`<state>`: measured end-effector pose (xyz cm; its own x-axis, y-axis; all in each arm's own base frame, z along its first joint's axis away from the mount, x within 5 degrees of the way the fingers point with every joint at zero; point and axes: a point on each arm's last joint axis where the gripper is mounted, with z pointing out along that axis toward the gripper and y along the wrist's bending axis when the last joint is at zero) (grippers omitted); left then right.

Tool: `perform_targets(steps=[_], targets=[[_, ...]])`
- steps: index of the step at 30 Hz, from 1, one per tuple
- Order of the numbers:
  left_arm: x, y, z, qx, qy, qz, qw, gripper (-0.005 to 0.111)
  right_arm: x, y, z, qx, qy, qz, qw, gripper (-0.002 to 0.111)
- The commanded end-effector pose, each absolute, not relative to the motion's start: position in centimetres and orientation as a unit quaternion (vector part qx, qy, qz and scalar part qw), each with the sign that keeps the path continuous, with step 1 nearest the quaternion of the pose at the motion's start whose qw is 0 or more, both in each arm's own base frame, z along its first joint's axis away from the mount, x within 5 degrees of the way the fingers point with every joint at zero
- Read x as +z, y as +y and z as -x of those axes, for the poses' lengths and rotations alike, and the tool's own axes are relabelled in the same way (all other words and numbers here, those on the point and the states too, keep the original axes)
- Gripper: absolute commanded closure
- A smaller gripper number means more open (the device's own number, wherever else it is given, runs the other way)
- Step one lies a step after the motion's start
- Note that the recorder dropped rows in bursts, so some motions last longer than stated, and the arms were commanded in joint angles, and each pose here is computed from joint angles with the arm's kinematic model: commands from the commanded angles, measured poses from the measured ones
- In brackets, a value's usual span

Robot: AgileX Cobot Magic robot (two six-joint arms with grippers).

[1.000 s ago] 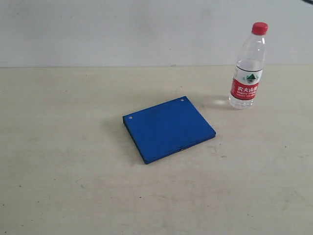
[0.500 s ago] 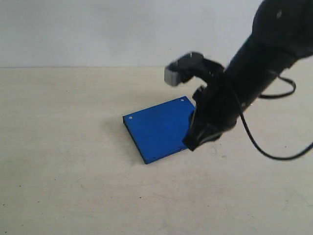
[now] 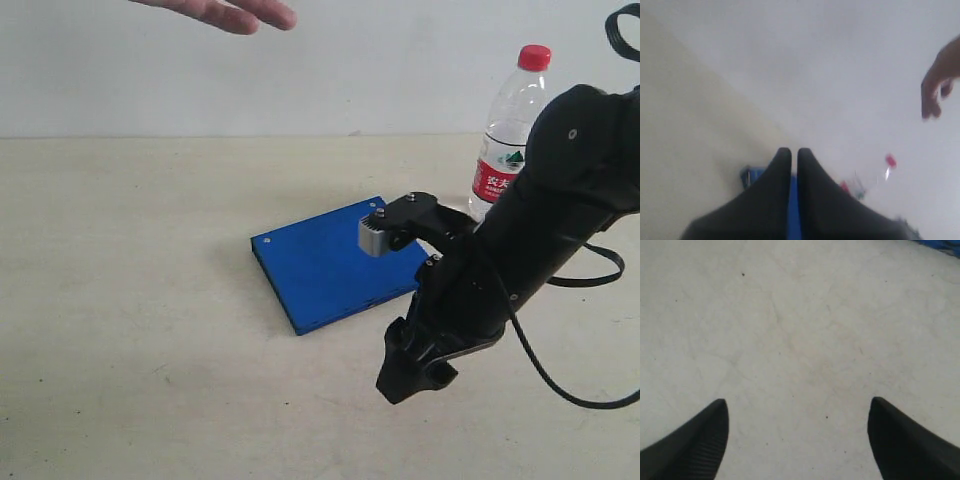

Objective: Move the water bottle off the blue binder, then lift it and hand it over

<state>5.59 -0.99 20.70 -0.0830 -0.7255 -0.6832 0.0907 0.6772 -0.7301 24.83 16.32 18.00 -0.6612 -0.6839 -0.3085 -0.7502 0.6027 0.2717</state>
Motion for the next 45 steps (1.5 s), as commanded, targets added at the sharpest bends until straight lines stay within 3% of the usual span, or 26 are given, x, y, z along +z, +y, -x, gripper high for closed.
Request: perform_targets(steps=[1,7,10,13,17,23,29,33,37,42,45], targets=[[23.1,1.6,-5.2,-0.235,0.535,0.271,0.765,0.102,18.2,16.4,-25.5,0.183,0.908,0.358,0.121,0.037],[27.1,-0.3,-5.9,-0.175,0.641,0.12,0.737,0.102,18.2,16.4,-25.5,0.185,0.916,0.337,0.118,0.039],[30.3,-0.4,-8.3,-0.131,0.673,0.088,0.722,0.102,18.2,16.4,-25.3,0.188,0.915,0.34,0.105,0.039],[30.8,-0.8,-12.3,-0.113,0.752,0.074,0.645,0.102,18.2,16.3,-24.8,0.194,0.915,0.344,0.085,0.039],[27.5,-1.3,-17.4,-0.089,0.853,0.055,0.512,0.102,18.8,16.3,-24.9,0.189,0.898,0.382,0.11,0.039],[22.0,-4.1,-21.9,-0.122,0.895,0.067,0.425,0.102,18.9,16.3,-27.0,0.159,0.904,0.336,0.211,0.039],[18.0,-8.5,-23.7,-0.12,0.919,-0.017,0.374,0.101,17.1,17.6,-27.9,0.206,0.924,0.282,0.157,0.039],[17.9,-9.1,-25.9,-0.113,0.893,-0.016,0.435,0.079,19.2,18.1,-30.4,0.22,0.913,0.291,0.18,0.039],[17.3,-10.1,-29.1,-0.151,0.877,0.065,0.451,0.055,19.5,16.3,-34.8,0.244,0.934,0.178,0.19,0.039],[14.6,-11.6,-31.5,-0.166,0.899,0.058,0.401,0.051,19.2,14.6,-37.3,0.308,0.926,0.174,0.134,0.039],[13.1,-12.1,-32.1,-0.163,0.909,0.037,0.382,0.052,19.2,13.2,-38.7,0.285,0.927,0.19,0.155,0.039]])
